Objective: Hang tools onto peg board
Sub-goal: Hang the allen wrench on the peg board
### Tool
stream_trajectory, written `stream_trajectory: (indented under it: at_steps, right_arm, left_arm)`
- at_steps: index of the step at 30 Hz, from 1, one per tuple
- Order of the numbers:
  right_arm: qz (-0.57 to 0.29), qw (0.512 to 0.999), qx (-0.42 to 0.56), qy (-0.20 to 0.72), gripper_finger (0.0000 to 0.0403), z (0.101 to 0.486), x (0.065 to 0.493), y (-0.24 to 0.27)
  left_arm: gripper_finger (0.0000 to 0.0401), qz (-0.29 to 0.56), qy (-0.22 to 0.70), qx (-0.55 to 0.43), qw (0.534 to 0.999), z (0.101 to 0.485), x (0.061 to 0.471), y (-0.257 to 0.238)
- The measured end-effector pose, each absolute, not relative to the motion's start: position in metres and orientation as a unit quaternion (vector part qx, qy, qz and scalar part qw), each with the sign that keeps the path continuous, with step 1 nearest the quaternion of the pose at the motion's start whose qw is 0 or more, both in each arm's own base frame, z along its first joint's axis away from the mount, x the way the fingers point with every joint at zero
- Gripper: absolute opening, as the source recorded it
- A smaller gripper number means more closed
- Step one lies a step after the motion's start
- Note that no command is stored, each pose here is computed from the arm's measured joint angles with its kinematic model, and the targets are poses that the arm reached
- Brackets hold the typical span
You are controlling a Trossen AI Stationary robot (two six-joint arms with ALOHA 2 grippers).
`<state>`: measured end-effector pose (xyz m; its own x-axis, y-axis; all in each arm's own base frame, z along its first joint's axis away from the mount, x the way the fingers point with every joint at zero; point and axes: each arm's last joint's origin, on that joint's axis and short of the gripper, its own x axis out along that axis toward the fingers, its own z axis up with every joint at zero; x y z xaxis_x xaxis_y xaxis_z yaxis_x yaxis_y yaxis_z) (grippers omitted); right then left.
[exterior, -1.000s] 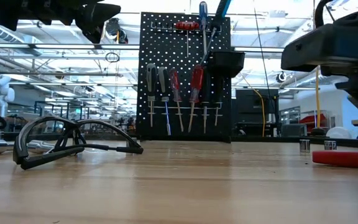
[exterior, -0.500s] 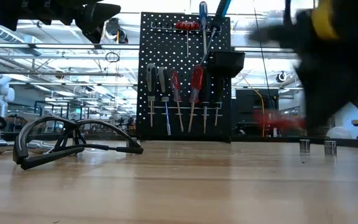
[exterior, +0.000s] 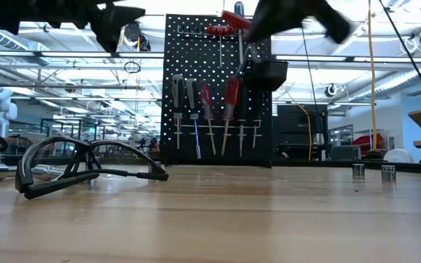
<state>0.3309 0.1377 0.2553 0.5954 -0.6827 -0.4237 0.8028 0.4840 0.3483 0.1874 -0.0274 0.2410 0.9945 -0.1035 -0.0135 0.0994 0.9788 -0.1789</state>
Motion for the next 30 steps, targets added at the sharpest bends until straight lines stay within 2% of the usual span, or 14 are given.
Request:
stream_trajectory:
  at_steps: [4, 12, 19, 30]
  right_arm:
    - [-0.457, 0.869, 0.178, 0.066, 0.0000, 0.268, 0.354, 0.115]
    - [-0.508, 0.858, 0.071, 0.018, 0.0000, 0.299, 0.386, 0.065]
    - [-0.542, 0.839, 0.038, -0.004, 0.0000, 0.318, 0.396, 0.019]
    - [-0.532, 0.845, 0.032, -0.054, 0.0000, 0.337, 0.399, -0.036]
  left_arm:
    - [0.0154, -0.001, 0.013, -0.112, 0.994, 0.240, 0.187, -0.024]
    - [0.0154, -0.005, 0.016, -0.109, 0.994, 0.239, 0.187, -0.025]
    - [0.0154, -0.004, 0.032, -0.096, 0.995, 0.236, 0.187, -0.025]
    - [0.0154, -0.005, 0.043, -0.074, 0.996, 0.234, 0.187, -0.025]
